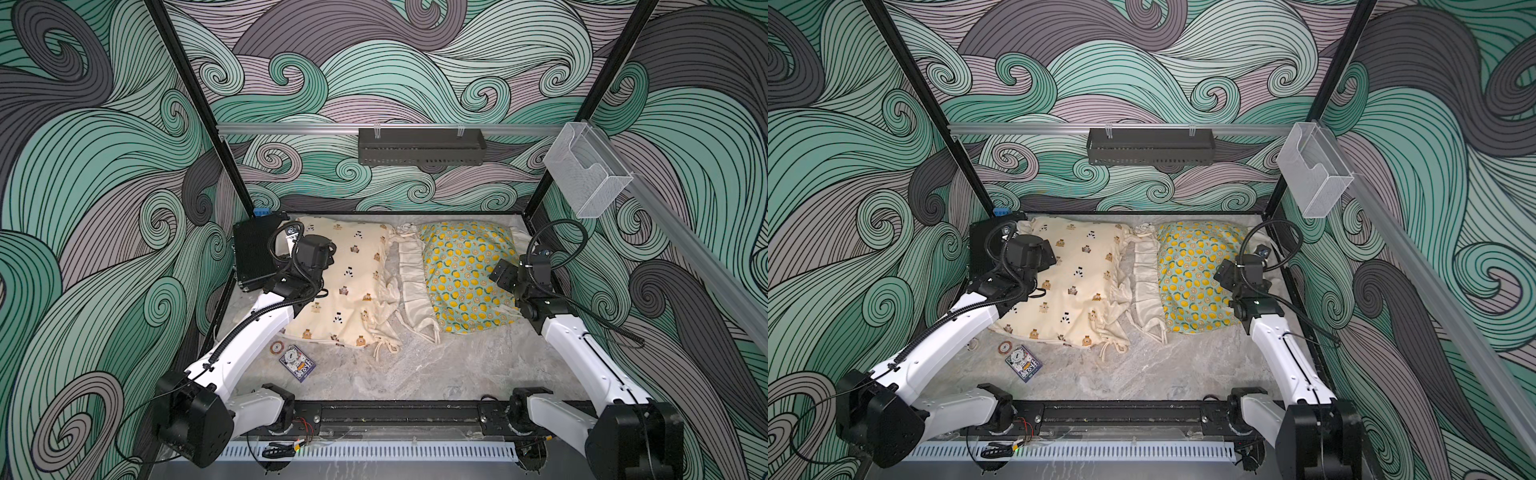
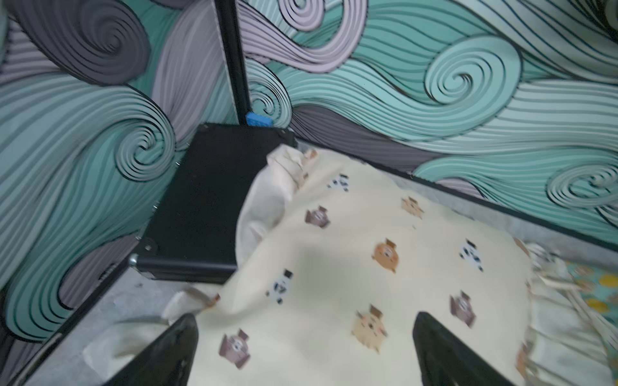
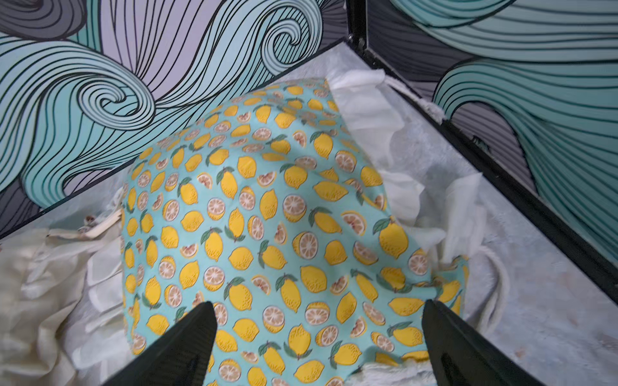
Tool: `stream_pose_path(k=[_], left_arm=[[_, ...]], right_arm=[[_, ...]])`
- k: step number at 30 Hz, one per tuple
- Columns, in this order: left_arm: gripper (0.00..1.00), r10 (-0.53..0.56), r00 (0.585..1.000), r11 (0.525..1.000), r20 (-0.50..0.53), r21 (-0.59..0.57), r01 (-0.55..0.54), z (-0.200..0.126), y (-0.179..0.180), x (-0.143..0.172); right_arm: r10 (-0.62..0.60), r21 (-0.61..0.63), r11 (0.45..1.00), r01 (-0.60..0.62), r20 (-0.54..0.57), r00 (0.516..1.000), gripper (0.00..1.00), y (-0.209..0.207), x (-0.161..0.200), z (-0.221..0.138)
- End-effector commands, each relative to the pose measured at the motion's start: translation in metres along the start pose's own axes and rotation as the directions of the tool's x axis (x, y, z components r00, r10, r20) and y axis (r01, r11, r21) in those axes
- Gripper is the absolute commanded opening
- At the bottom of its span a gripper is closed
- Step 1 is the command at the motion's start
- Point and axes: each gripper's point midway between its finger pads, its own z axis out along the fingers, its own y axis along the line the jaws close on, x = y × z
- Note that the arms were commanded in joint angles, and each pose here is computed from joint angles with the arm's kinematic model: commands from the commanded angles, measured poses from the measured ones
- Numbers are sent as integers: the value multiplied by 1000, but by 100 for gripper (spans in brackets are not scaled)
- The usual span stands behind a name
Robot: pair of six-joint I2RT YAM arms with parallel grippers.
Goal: Zip up pillowcases
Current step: Place the pillowcase at the center of the board, then reset both arms
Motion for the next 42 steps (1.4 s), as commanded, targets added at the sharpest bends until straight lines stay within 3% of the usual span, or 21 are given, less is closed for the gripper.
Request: stream_pose_path(k=[1,6,11,15,20,24,26,29,31,37,42], left_arm=[[99,73,993,972,91,-229,-50,22,41,-12],[99,128,992,933,-8,-338,-123,56,85,16],[99,150,988,946,-30,-286,-152,76,92,45],[99,182,983,972,-1,-150,-180,85,75,70],[99,241,970,970,23,-37,-240,95,54,79],[99,273,961,960,-41,75,-270,110,41,99],[99,272,962,957,-11,103,-270,105,39,103],[99,256,967,963,-10,93,-254,106,44,112],[99,259,966,964,-16,65,-258,112,45,115],[99,195,977,981,-84,36,-193,128,59,117],[99,184,980,982,-72,41,-182,126,60,115]], right_arm=[[-23,105,994,11,114,993,99,-19,-22,10],[-114,174,981,92,124,986,99,-31,-10,30],[-182,229,962,146,145,973,99,-44,11,46],[-216,134,972,195,173,961,99,-28,23,61],[-286,-5,957,292,177,942,99,2,35,83],[-327,-130,924,359,215,920,99,22,47,77],[-323,-169,912,374,267,908,99,24,55,71],[-357,-219,877,427,296,886,99,41,57,73],[-366,-226,883,412,219,905,99,37,62,81],[-354,-221,886,407,246,902,99,37,59,79],[-359,-221,885,410,235,903,99,37,60,79]])
